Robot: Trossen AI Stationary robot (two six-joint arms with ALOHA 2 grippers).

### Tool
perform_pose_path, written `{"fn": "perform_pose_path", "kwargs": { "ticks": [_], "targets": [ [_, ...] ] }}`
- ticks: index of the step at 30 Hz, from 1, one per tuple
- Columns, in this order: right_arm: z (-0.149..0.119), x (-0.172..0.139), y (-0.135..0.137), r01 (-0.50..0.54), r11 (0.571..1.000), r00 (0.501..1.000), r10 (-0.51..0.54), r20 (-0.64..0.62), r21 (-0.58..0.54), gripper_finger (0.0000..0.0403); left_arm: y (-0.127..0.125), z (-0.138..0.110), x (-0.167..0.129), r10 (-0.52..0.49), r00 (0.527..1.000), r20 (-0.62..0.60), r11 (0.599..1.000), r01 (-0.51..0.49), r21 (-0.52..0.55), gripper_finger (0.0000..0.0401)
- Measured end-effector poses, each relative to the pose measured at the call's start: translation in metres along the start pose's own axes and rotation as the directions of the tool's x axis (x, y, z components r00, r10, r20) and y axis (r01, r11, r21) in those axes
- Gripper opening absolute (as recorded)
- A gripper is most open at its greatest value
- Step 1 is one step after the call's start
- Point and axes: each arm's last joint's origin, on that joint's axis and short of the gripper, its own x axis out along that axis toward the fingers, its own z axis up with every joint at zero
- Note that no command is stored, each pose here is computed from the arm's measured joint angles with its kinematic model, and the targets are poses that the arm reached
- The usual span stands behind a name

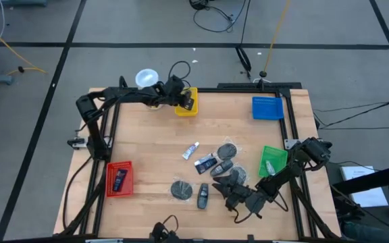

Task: Pick & Place Travel size toiletries
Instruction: Put the hairbrush into the yellow bin, then put the deodorant into the blue bin

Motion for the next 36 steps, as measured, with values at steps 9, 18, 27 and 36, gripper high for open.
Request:
{"fn": "perform_pose_path", "kwargs": {
  "ticks": [9,18,27,36],
  "targets": [
    [-0.001,0.0,0.0,-0.001,1.0,1.0,0.001,-0.001,-0.001,0.018,0.007,0.005,0.002,-0.011,1.0,0.021,1.0,0.011,-0.025,0.01],
    [-0.001,0.0,0.0,-0.002,1.0,1.0,0.002,-0.001,-0.001,0.0177,0.018,0.028,-0.021,-0.036,0.992,0.118,0.998,0.041,-0.047,0.0235],
    [-0.002,0.002,0.0,0.001,1.0,1.0,-0.001,-0.005,0.022,0.0174,-0.055,0.016,-0.078,-0.212,0.957,0.198,0.962,0.17,0.212,0.0252],
    [-0.002,0.002,0.0,0.001,0.998,1.0,0.0,-0.005,0.057,0.0175,-0.082,-0.04,-0.08,0.278,0.931,0.235,0.884,-0.344,0.317,0.0199]
  ]
}}
